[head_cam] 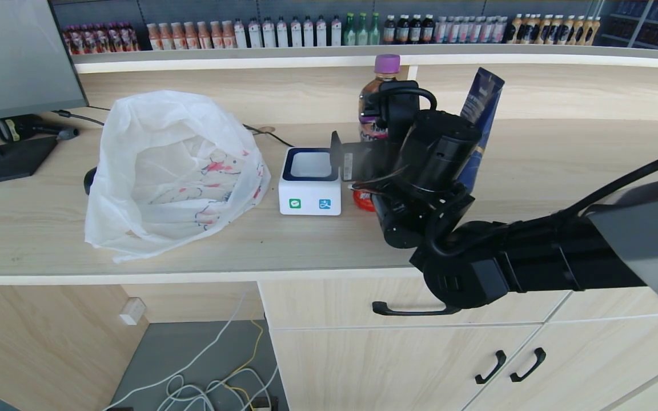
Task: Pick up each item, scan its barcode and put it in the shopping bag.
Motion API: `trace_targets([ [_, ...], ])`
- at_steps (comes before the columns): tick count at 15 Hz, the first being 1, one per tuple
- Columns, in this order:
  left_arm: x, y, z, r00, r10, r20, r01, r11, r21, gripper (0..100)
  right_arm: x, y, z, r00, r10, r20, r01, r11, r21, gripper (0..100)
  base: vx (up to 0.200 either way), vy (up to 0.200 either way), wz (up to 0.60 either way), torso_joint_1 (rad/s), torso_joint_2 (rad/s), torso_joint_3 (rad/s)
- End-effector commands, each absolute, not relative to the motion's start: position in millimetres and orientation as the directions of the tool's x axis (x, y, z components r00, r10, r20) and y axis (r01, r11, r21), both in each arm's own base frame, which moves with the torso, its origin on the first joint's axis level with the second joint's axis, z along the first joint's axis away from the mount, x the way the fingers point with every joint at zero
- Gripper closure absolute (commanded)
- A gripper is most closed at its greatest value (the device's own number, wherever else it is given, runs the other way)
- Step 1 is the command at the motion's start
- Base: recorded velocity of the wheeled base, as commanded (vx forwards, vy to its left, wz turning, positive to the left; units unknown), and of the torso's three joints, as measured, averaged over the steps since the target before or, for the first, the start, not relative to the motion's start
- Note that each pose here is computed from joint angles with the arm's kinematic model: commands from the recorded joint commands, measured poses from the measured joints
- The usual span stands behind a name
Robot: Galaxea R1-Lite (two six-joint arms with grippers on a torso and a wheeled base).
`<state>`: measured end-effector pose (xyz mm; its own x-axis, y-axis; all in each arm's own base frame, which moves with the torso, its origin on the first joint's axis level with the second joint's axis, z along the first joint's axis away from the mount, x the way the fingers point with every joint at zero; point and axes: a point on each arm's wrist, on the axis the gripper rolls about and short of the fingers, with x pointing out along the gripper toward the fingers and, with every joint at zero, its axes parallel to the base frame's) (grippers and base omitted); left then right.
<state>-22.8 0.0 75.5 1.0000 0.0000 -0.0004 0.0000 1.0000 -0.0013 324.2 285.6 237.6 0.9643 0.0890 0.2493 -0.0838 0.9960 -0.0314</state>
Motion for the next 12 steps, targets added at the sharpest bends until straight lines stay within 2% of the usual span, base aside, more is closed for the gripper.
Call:
trace_targets([
  [1,-22.8,0.0,75.5,1.000,0.000,0.000,0.000,1.000,-0.002,100,324.4,285.9,240.1,0.962,0.091,0.256,-0.086,0.996,-0.030,0,0.000,0.000,0.00,0.000,0.00,0.000],
  [2,-22.8,0.0,75.5,1.000,0.000,0.000,0.000,1.000,-0.002,100,324.7,286.2,239.7,0.962,0.093,0.255,-0.087,0.996,-0.033,0,0.000,0.000,0.00,0.000,0.00,0.000],
  [3,-22.8,0.0,75.5,1.000,0.000,0.000,0.000,1.000,-0.002,100,326.2,286.9,237.5,0.962,0.099,0.253,-0.093,0.995,-0.036,100,0.000,0.000,0.00,0.000,0.00,0.000],
  [12,-22.8,0.0,75.5,1.000,0.000,0.000,0.000,1.000,-0.002,100,327.3,281.9,246.8,0.955,0.097,0.281,-0.096,0.995,-0.016,100,0.000,0.000,0.00,0.000,0.00,0.000],
])
